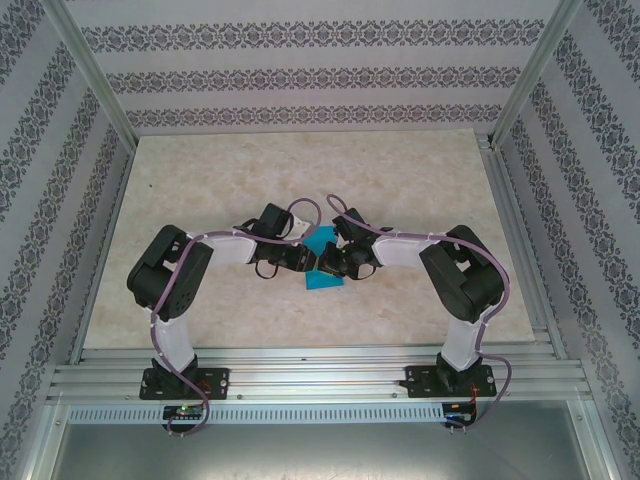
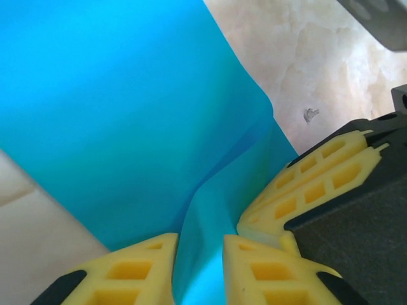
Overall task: Fold a paper plane with a square sheet of paper (fold left side to right side)
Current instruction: Fold the triangle a second time at the center of the table.
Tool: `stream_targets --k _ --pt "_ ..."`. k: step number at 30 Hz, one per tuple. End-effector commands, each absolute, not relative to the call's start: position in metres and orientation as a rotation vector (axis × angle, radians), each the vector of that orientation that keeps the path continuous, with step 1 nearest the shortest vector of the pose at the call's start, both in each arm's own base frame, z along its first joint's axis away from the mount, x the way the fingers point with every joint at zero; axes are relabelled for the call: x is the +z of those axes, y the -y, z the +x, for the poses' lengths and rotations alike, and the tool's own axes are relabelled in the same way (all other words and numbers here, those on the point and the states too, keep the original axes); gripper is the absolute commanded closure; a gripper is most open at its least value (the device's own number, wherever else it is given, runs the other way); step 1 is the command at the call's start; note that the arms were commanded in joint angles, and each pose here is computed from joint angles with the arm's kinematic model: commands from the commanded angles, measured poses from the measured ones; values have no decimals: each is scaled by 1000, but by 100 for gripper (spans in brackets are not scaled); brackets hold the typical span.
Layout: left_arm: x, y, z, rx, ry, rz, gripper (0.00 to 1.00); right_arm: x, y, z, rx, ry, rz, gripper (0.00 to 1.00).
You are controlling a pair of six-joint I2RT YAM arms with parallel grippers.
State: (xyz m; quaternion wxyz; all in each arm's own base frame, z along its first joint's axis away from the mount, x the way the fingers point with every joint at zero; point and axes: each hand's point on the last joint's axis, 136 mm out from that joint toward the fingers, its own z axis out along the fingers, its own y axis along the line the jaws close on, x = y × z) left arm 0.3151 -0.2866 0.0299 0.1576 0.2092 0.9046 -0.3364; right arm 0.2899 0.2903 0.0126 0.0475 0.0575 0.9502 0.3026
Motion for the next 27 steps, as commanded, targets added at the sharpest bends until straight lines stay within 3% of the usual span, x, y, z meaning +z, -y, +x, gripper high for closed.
stream_targets --k 1,6,16,27 --pt "61 279 320 -956 -2518 541 72 -11 -277 275 807 -2974 187 89" --pt "76 269 303 -994 -2502 480 73 -12 -278 275 811 -2975 185 88" --pt "77 300 276 -1278 -2482 370 79 -14 -277 274 807 -2979 186 88" --pt "54 318 270 -1241 -2559 434 80 -15 -277 273 804 -2983 184 88"
